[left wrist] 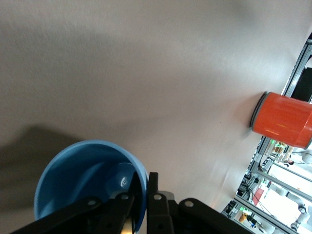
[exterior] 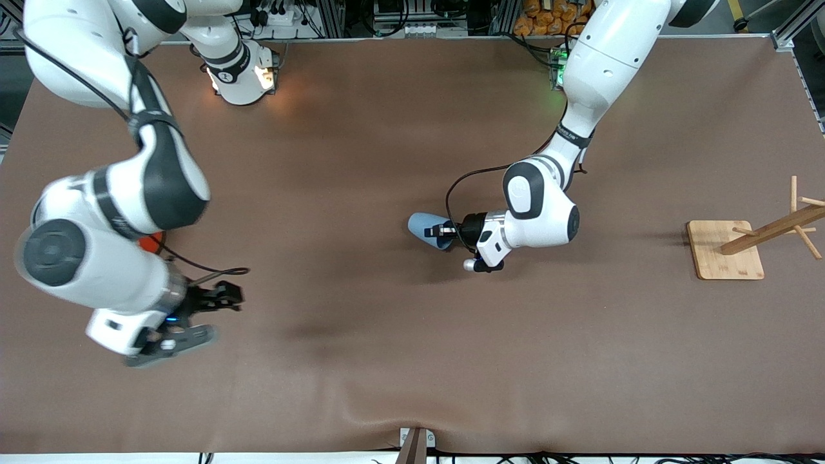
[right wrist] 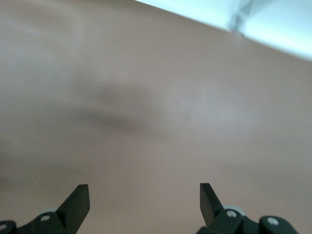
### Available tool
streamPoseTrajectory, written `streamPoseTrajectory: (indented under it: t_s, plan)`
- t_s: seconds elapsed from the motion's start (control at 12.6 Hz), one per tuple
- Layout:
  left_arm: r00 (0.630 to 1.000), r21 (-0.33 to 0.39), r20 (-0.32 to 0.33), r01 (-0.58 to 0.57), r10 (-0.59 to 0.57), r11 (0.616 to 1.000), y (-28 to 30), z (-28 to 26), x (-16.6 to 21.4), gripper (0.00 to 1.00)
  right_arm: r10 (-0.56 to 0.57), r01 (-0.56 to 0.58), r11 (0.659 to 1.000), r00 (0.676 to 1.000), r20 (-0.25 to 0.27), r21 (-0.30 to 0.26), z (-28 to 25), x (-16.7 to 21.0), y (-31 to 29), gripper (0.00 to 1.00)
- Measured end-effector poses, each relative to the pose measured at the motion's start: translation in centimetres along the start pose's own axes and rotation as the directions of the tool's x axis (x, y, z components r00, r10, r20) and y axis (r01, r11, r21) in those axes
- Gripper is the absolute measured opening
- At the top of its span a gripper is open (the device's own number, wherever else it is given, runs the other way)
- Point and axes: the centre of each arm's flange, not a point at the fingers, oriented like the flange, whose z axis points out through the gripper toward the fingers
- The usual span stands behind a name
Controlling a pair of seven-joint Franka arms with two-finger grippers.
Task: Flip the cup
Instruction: 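Open the right gripper and withdraw it while the left gripper holds the cup, then carry the cup with the left gripper and set it upright on the table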
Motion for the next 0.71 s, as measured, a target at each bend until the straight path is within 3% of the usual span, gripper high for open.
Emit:
streamPoseTrajectory:
  t_s: [0.16, 0.4, 0.48, 0.71]
  plan:
    - [0.999, 0.072, -0.027, -0.036, 0.038, 0.997, 0.9, -2.7, 0.9, 0.07, 0.180, -0.178, 0.983, 0.982, 0.048, -0.039, -2.5, -1.9, 3.9, 1.00]
    - [0.995, 0.221, -0.089, -0.029, 0.050, 0.975, 3.4, -7.7, 2.1, 0.07, 0.403, -0.401, 0.915, 0.912, 0.076, -0.039, -4.7, -4.7, 8.0, 1.00]
    - [0.992, 0.271, -0.117, -0.021, 0.055, 0.962, 3.9, -9.3, 2.7, 0.07, 0.440, -0.439, 0.898, 0.895, 0.069, -0.030, -5.5, -6.0, 9.6, 1.00]
    - [0.976, 0.403, -0.205, 0.022, 0.067, 0.915, 4.8, -13.4, 3.9, 0.07, 0.507, -0.507, 0.862, 0.862, -0.025, -0.002, -6.3, -11.1, 12.8, 1.00]
